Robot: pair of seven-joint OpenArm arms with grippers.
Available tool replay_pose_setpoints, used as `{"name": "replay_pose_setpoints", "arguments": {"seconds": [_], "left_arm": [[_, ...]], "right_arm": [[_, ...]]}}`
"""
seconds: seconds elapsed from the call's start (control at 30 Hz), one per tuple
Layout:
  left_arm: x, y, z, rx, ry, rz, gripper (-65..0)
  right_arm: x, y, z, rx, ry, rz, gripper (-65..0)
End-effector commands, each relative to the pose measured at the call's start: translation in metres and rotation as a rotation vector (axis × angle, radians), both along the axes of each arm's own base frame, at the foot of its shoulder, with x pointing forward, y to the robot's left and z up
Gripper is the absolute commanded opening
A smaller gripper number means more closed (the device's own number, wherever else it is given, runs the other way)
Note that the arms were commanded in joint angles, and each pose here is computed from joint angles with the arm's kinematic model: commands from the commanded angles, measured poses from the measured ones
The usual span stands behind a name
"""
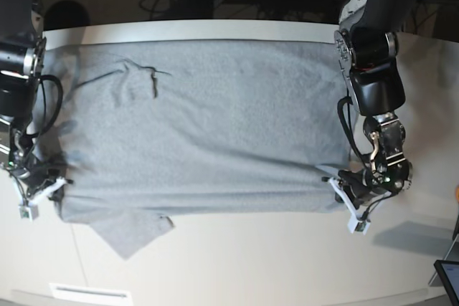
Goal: Fold the T-shirt properly
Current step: 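Lift the hem with both grippers and fold it toward the collar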
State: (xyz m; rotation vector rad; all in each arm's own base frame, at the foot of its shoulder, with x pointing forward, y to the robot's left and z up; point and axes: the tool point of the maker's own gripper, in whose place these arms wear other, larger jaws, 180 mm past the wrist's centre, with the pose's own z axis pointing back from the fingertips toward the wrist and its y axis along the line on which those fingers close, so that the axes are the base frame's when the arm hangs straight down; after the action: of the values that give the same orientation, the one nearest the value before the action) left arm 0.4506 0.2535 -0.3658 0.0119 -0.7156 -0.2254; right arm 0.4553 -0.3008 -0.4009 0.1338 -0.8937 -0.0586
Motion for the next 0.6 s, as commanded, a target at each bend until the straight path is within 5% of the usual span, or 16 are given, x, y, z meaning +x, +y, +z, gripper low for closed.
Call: {"name": "replay_pose_setpoints", "arguments": {"seconds": [0.0,0.27,0.57], "left_arm": [[0.015,0.009,0.029,0.027,-0.078,0.009,-65.0],[-0.007,0.013,0.037,0.105,-0.071,0.001,-65.0],[-0.041,0.016,0.039,0.197,-0.041,-0.008,-65.0]], "right_arm": [[0.014,-0.014,0.028,-0.021,-0.081,-0.019,-64.9],[0.000,-0.001,0.045,-0.104,-0.110,0.066,-64.9],[-0.030,-0.022,0.055,-0.139,-0.085,0.021,-64.9]]}}
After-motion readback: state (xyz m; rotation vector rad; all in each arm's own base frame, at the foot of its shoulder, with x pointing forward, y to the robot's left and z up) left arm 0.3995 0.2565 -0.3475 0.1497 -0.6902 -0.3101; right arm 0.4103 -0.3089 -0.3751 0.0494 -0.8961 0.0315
